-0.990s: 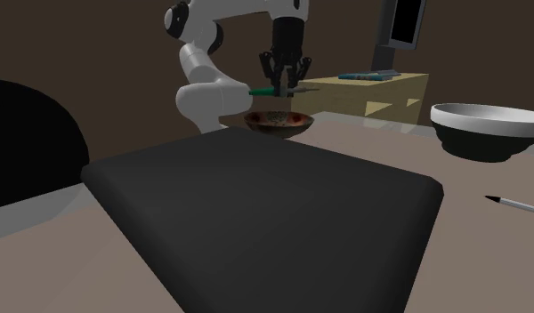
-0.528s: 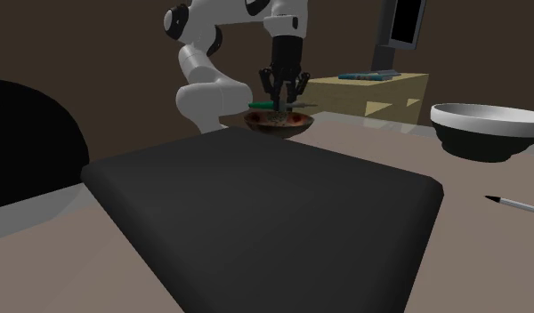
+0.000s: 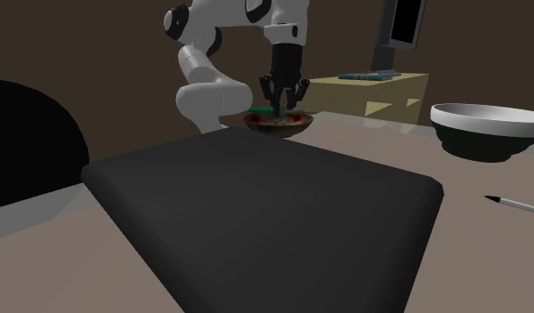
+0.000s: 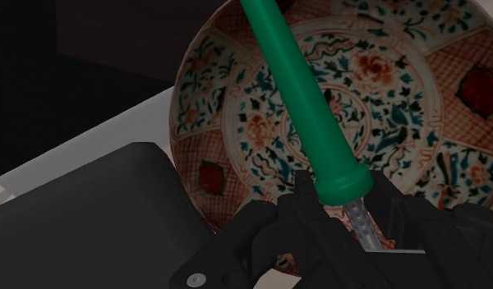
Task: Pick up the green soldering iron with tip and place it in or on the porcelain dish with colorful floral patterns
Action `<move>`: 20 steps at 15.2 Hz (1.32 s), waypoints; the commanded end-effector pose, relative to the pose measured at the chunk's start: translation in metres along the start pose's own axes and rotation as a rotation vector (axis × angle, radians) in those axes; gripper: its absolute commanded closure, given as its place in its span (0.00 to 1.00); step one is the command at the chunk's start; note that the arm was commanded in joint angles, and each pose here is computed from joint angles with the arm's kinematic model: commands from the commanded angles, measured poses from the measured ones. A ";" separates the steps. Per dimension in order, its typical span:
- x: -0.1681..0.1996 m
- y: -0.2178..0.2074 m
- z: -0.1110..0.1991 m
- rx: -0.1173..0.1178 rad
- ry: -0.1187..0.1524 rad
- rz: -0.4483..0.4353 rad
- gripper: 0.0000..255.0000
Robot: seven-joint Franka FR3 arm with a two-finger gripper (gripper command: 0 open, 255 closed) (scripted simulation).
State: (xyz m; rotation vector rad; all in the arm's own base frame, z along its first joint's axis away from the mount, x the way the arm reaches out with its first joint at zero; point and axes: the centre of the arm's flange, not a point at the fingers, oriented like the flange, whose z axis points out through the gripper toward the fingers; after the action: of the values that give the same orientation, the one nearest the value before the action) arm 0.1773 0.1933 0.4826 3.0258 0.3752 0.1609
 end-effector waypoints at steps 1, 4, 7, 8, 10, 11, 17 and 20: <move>0.000 0.000 0.000 0.000 0.000 0.000 1.00; 0.000 0.000 0.000 0.000 0.000 0.000 0.00; 0.000 0.000 0.000 0.000 0.000 0.000 0.00; 0.000 0.000 0.000 0.000 0.000 0.000 0.00; 0.000 0.000 -0.026 0.000 0.000 0.000 0.00; 0.000 0.000 -0.039 0.000 0.000 0.000 0.00; 0.000 0.000 -0.050 0.000 0.000 0.000 0.00; 0.000 0.000 -0.050 0.000 0.000 0.000 0.00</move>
State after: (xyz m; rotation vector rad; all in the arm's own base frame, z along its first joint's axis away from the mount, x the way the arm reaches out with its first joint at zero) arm 0.1716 0.1971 0.5319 3.0258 0.3752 0.1608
